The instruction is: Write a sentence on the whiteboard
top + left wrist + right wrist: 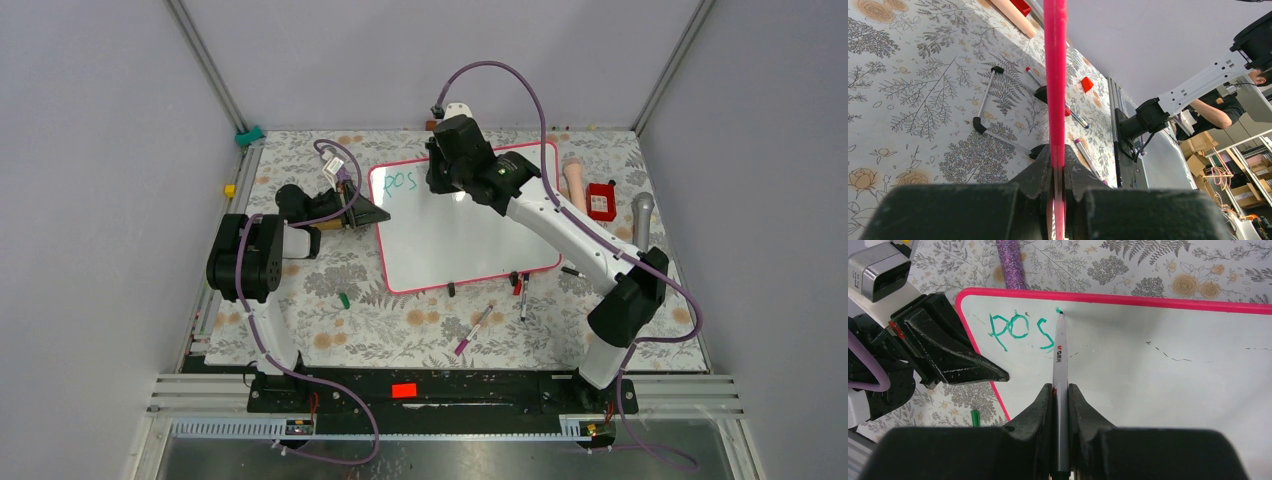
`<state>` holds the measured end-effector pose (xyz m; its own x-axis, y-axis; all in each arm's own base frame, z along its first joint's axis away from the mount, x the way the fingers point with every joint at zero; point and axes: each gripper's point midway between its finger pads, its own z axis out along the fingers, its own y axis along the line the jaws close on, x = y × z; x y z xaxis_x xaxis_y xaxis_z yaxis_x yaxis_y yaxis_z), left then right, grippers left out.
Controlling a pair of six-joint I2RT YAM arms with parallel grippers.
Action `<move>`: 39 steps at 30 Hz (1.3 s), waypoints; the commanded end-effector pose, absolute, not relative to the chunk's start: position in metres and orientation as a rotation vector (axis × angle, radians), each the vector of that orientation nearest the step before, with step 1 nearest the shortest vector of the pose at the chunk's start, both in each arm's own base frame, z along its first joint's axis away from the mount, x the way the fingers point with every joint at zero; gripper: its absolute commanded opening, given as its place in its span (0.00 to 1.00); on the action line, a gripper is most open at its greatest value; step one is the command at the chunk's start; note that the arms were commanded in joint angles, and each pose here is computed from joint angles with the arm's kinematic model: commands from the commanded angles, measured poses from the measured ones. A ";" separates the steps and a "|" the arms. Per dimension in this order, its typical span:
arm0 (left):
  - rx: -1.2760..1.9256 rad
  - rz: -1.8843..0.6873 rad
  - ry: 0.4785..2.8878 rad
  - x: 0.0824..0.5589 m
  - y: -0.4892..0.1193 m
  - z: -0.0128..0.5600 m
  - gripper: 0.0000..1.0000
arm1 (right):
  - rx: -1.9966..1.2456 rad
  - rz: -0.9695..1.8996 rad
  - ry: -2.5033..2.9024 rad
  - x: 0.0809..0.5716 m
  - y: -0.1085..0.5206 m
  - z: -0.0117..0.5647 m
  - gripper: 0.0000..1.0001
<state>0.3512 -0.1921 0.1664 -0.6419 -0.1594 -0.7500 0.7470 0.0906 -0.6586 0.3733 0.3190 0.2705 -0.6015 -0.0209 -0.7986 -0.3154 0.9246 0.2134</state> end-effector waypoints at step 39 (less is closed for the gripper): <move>0.802 -1.613 1.584 0.335 -0.200 0.173 0.00 | -0.255 0.531 2.100 0.359 0.312 0.286 0.00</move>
<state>0.3505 -0.1922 0.1666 -0.6391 -0.1561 -0.7531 0.7504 0.0882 -0.6551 0.3517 0.3058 0.2759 -0.5712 0.0042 -0.8208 -0.3634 0.8954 0.2575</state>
